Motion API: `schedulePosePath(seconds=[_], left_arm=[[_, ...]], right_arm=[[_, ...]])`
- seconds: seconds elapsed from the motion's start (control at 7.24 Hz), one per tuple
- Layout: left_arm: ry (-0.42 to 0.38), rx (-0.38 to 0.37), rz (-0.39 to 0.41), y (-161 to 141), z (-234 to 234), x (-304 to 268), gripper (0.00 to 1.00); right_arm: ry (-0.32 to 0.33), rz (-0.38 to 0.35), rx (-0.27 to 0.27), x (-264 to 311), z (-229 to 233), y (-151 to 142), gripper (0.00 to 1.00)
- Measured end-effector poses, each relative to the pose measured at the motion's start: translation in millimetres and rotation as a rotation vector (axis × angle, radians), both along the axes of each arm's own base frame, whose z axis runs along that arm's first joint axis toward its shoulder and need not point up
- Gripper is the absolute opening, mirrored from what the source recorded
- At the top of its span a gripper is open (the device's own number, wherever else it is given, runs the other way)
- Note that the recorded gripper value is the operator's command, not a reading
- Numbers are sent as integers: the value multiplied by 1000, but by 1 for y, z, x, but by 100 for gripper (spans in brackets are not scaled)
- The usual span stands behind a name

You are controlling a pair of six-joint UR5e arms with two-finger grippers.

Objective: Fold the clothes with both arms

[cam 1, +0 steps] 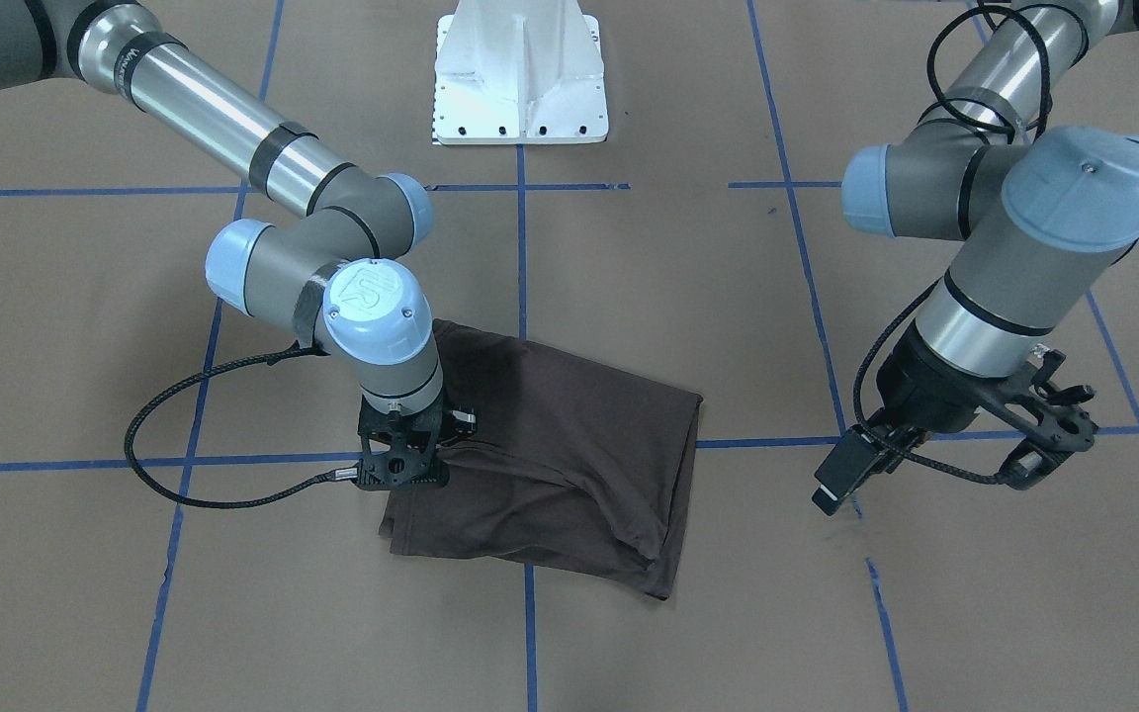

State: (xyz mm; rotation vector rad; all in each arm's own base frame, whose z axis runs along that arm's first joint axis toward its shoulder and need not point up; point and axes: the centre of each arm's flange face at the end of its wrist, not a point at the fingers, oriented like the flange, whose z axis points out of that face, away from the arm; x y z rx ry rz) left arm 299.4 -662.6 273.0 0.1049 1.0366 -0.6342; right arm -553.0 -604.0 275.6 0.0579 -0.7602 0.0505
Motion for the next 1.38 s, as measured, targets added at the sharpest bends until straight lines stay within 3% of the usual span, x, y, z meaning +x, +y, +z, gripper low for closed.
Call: schedulePosePath(seconds=[0.55, 0.69, 1.11, 1.38], left_arm=[[6, 7, 1, 0, -7, 1, 100], [7, 8, 1, 0, -8, 1, 100], [-1, 21, 9, 1, -2, -1, 100], [-63, 98, 62, 3, 20, -16, 100]], right_arm=[[11, 22, 12, 41, 12, -33, 0], [14, 24, 11, 44, 15, -35, 99], [4, 27, 15, 77, 21, -58, 100], [-22, 7, 21, 154, 47, -92, 100]])
